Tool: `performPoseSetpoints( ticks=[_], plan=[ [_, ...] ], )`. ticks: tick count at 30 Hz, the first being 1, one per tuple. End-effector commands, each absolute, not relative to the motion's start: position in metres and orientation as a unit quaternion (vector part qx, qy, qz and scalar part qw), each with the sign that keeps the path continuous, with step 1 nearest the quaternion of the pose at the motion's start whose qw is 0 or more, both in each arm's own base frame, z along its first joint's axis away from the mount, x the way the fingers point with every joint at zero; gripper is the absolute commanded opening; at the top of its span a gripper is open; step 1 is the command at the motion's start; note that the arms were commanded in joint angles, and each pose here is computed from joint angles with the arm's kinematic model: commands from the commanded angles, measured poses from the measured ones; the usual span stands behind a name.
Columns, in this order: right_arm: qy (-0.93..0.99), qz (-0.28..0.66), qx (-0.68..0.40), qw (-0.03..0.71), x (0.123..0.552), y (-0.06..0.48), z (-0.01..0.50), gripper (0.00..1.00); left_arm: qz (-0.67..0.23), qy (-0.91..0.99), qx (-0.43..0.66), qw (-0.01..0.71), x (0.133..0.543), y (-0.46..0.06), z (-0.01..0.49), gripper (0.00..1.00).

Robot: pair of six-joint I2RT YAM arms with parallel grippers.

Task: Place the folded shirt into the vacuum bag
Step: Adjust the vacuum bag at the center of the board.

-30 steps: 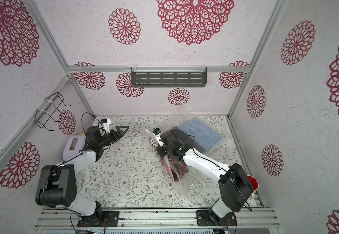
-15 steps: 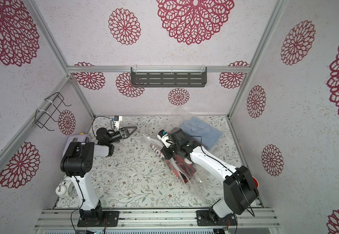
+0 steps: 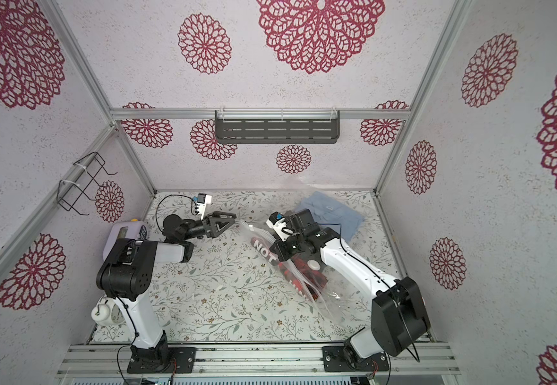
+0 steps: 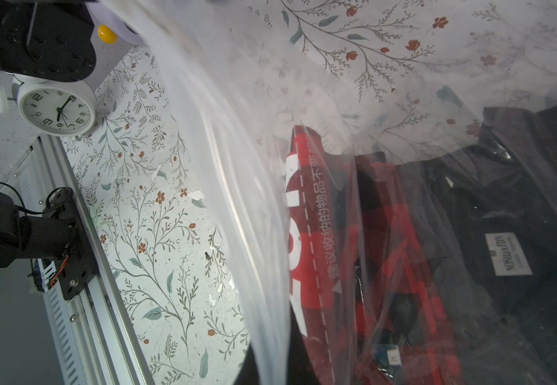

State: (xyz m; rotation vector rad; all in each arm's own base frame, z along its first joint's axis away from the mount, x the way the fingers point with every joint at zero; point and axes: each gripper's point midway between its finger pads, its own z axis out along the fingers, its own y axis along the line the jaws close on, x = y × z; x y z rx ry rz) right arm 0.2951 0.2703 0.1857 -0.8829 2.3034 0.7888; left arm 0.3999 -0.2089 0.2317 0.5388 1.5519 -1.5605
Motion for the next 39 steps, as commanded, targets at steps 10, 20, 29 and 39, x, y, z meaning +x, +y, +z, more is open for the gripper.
performPoseSetpoints(
  ticks=[10, 20, 29, 39],
  plan=[
    [0.834, 0.325, -0.327, 0.302, 0.295, 0.268, 0.225, 0.03, -0.535, 0.675, 0.280, 0.423, 0.386, -0.232, 0.218, 0.97],
    [0.832, 0.329, -0.326, 0.304, 0.296, 0.267, 0.226, 0.03, -0.533, 0.670, 0.326, 0.400, 0.376, -0.253, 0.228, 0.99],
    [0.833, 0.328, -0.322, 0.307, 0.297, 0.264, 0.226, 0.03, -0.560, 0.643, 0.347, 0.391, 0.369, -0.259, 0.243, 0.95],
    [0.835, 0.327, -0.317, 0.309, 0.303, 0.264, 0.226, 0.02, -0.565, 0.649, 0.346, 0.373, 0.372, -0.264, 0.242, 0.58]
  ],
)
